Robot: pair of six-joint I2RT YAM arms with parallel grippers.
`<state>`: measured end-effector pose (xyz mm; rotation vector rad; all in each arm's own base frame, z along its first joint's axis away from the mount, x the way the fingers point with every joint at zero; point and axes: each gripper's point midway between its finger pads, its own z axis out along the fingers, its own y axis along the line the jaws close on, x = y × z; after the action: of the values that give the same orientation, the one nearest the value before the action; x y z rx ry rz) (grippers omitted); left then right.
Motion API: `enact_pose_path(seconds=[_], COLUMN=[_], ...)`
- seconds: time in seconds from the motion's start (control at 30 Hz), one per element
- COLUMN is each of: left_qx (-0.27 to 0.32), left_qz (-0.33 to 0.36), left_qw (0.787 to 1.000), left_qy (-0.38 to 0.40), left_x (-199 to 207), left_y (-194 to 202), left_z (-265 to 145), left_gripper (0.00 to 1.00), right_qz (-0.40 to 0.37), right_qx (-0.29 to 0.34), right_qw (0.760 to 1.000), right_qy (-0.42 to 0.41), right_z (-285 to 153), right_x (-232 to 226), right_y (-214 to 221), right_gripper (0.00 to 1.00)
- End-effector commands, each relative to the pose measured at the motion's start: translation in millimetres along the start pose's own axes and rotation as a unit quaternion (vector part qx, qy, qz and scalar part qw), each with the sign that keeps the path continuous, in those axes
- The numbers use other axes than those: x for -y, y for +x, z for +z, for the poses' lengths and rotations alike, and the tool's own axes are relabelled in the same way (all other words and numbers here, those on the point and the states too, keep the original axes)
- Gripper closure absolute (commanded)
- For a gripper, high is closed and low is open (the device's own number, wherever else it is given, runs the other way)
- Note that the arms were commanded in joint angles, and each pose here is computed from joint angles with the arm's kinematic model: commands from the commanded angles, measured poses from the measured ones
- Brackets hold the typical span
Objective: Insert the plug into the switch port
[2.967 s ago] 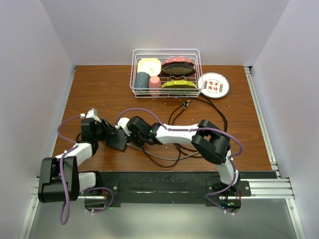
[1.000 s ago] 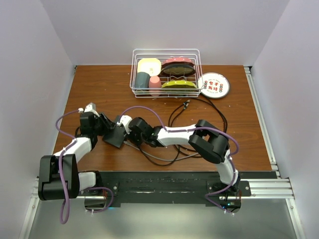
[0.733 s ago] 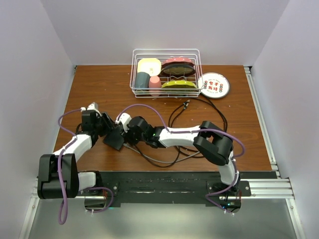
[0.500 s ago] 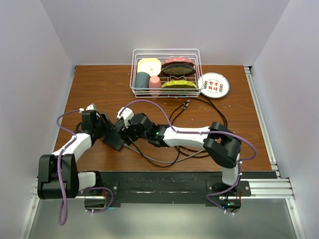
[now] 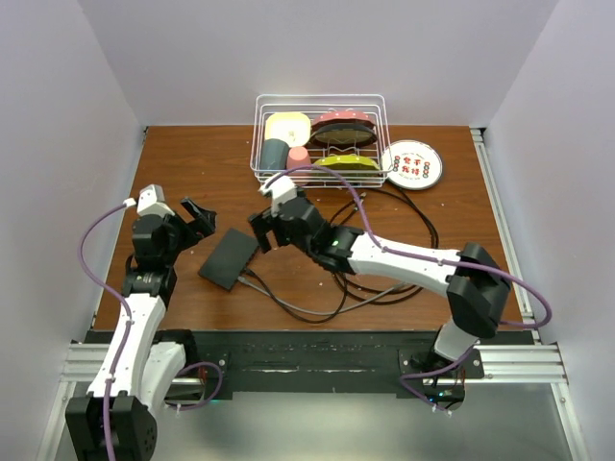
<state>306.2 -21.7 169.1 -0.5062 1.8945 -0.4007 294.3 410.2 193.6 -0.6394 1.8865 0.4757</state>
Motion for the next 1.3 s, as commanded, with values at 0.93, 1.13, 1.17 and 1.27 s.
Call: enact_pose_path(seconds=[0.93,1.13,1.17,1.27], left_qx=[-0.035,-0.041,-0.044,-0.042], left_qz=[0.000,-0.003,-0.003,-0.005], left_qw=[0.999,0.998,0.998,0.998], left_qy=[0.039,0.040,0.039,0.041], left_x=[10,9,8,8], left_y=[20,24,26,27], left_z=[3,5,5,4], left_gripper=[0.00,0.00,0.00,0.00], right_qz=[0.234,0.232,0.231,0.224], right_qx=[-0.167,-0.187,-0.193,-0.208], right_qw=[0.927,0.925,0.924,0.924], right_qy=[0.239,0.235,0.235,0.230], right_z=[12,21,25,30], right_x=[166,164,164,162], right_y=[142,160,164,173], right_gripper=[0.32,0.54,0.55,0.74])
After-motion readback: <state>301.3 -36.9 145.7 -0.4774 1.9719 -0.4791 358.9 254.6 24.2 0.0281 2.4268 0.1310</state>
